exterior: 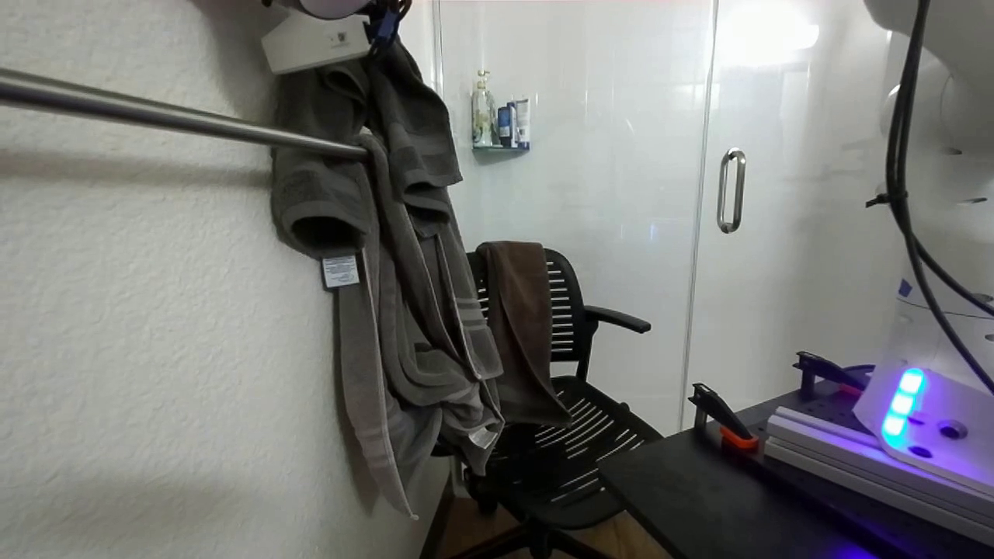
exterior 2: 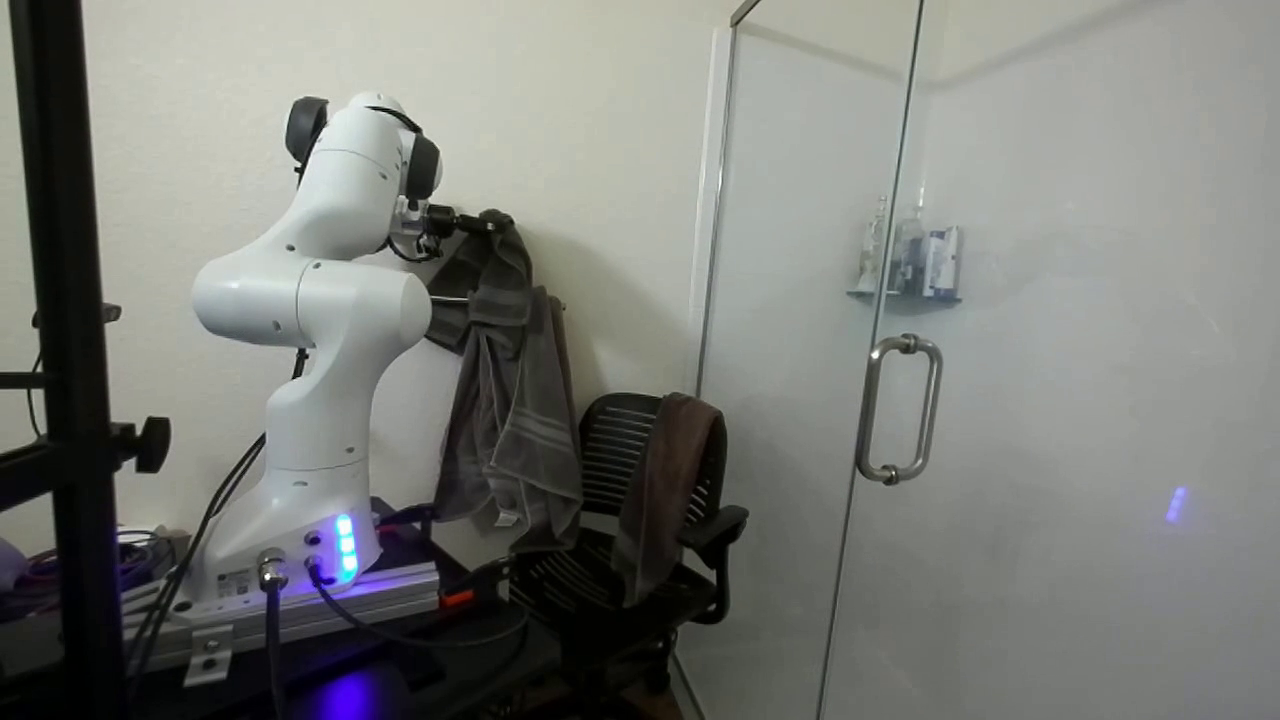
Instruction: Remove the leftmost towel from the bar and put it on the black seat
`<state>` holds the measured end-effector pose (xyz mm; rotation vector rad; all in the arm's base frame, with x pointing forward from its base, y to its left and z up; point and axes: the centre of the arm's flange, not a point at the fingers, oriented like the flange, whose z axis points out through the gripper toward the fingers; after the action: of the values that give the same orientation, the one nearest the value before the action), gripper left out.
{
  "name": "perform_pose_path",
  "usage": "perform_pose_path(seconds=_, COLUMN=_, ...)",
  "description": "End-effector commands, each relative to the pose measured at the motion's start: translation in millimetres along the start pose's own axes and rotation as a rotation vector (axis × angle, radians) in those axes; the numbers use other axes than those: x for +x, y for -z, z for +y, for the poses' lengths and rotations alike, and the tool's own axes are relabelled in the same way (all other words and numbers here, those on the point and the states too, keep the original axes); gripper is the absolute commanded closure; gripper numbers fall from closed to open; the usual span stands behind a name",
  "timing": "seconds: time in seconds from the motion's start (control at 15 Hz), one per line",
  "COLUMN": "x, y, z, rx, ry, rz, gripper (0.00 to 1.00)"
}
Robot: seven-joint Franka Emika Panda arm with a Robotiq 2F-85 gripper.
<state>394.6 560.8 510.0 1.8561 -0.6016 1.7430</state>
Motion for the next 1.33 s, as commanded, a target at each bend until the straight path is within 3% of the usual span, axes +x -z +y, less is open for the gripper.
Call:
perform_pose_path(seconds=0.0, x=0.0, y=0.0, z=0.0, rx=0.000, ry=0.000, rz=0.000, gripper=0.88)
perform_pose_path(seconds=0.73, x=0.0, y=0.0, z=0.0, rx=0.000, ry=0.000, rz=0.000, gripper=0.88)
perform_pose_path(seconds=0.8, x=-15.3, y=15.4, z=4.8, rx=0.056, ry=0.017, rz=-0.010, gripper=0.97)
perform_pose_path(seconds=0.87, x=-8.5, y=27.6, z=11.4, rx=0.103, ry=-0.009, rz=-0.004, gripper=0.97)
perform_pose_path(seconds=1.0, x=36.9, y=29.9, z=36.8, rx=0.046, ry=-0.166, rz=0.011, gripper=0.97)
perform_pose_path(seconds=1.27, x=99.9, y=10.6, z=98.3, rx=-0.151, ry=-0.313, rz=-0.046, gripper=0.97)
